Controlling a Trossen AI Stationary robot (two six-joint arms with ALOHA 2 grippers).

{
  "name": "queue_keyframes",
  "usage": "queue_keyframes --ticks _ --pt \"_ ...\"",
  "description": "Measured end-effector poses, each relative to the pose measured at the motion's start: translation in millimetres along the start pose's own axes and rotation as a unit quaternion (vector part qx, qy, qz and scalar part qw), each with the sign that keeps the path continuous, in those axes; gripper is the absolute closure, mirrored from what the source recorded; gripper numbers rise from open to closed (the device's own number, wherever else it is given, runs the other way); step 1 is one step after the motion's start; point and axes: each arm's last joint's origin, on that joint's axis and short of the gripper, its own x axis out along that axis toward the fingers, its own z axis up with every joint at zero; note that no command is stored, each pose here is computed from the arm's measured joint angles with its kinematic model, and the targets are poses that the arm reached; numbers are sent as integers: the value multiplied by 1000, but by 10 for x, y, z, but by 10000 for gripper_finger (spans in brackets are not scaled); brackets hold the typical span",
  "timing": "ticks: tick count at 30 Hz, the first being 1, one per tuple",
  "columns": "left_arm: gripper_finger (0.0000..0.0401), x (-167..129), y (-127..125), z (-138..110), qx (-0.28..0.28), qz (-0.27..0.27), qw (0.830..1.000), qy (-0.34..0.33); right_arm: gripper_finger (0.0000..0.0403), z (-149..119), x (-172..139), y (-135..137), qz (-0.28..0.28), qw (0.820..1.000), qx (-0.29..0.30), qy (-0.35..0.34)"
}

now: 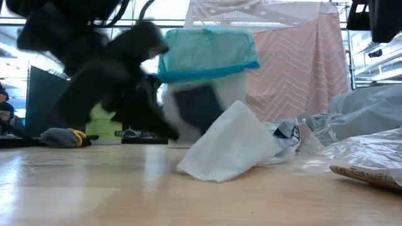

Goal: Place trash/remove bag and relplace
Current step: Put the white paper into the trash bin

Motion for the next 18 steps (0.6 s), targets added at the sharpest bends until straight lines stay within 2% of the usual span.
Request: queue_keyframes --ticks 6,9,14,18 --pt "399 -195 31 473 -2 5 1000 13 365 51 7 -25 -8 1000 8 -14" --pt "400 -358 106 722 -10 24 999 22 367 77 11 -38 -11 1000 11 -20" --pt "400 -615 318 1007 -21 48 997 51 369 109 16 -54 -13 1000 15 -23" --pt "400 -936 586 1296 -56 87 994 39 369 121 16 -61 -19 999 16 -34"
